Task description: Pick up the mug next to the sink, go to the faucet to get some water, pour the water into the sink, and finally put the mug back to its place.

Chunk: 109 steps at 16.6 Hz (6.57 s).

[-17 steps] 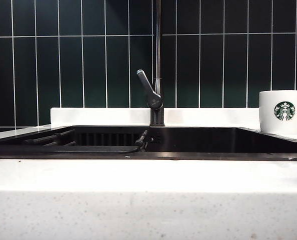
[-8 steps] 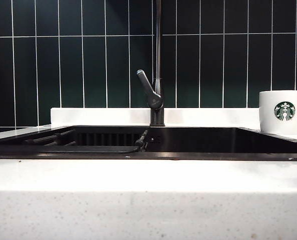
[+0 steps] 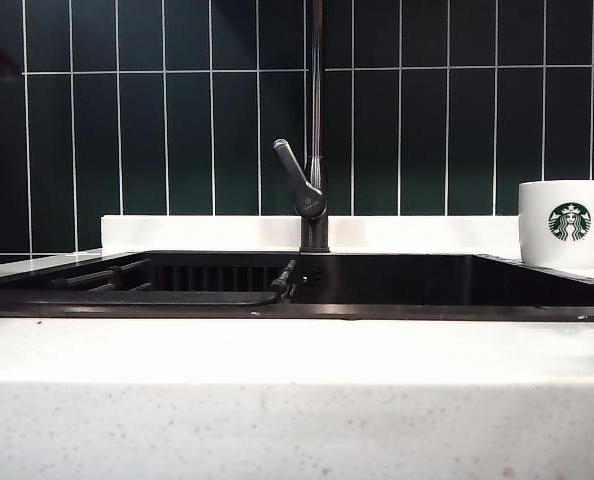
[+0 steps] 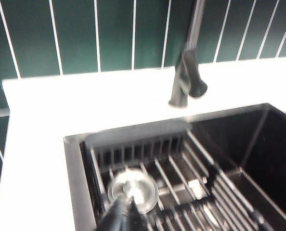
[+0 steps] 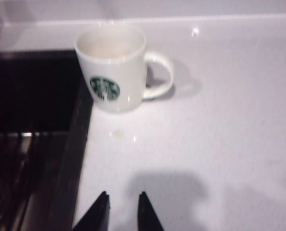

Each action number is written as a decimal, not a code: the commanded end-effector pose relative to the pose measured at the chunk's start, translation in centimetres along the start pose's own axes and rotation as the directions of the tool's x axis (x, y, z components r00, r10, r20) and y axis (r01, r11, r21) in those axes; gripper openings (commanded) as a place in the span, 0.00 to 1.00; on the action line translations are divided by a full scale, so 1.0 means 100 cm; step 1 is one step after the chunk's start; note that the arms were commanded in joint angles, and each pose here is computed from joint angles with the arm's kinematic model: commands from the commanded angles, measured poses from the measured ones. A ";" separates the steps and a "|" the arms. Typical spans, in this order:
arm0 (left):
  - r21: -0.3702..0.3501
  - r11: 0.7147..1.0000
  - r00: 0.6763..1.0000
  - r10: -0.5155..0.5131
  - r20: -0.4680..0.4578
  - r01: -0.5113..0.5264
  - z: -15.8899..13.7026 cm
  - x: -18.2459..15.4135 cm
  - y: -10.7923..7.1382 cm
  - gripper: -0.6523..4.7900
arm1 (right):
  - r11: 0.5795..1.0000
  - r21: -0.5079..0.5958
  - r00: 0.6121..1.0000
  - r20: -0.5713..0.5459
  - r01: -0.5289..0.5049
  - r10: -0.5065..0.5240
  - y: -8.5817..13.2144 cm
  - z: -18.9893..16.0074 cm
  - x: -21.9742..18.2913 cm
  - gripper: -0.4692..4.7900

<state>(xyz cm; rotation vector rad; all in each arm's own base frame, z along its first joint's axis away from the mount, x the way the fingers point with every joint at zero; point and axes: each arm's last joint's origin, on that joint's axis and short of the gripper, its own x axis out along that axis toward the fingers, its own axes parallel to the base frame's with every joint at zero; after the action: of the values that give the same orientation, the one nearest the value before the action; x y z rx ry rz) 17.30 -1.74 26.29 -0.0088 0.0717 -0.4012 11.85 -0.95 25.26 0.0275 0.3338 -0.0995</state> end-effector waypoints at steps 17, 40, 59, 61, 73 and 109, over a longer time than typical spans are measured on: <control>-0.073 0.984 0.983 -0.169 -0.068 0.164 -0.003 0.082 0.022 0.35 | 0.995 0.011 0.991 0.088 0.097 -0.097 -0.002 0.027 0.055 0.44; 0.032 0.961 0.961 -0.275 0.029 0.274 0.006 0.179 0.019 0.41 | 0.987 -0.039 0.976 0.163 0.155 -0.146 -0.010 -0.012 0.174 0.50; 0.030 0.954 0.953 -0.300 0.027 0.300 0.006 0.179 0.018 0.41 | 0.990 -0.033 0.985 0.117 0.134 -0.130 -0.030 -0.026 0.201 0.51; 0.030 0.953 0.953 -0.301 0.027 0.300 0.006 0.179 0.018 0.41 | 0.994 -0.036 0.987 0.126 0.102 -0.096 -0.030 -0.021 0.211 0.51; 0.013 0.953 0.953 -0.302 -0.003 0.302 0.003 0.179 0.018 0.41 | 0.997 -0.040 0.987 0.153 0.063 -0.056 -0.032 -0.007 0.236 0.48; 0.030 0.896 0.896 -0.444 0.007 0.443 0.029 0.281 0.028 0.42 | 0.881 -0.117 0.858 0.199 -0.459 0.474 0.127 0.145 0.176 0.09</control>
<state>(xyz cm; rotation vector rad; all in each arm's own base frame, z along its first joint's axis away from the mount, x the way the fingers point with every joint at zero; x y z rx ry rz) 44.13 -9.97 26.88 -0.0128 0.0750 -0.8528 34.34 9.18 32.26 0.0020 0.1498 0.3815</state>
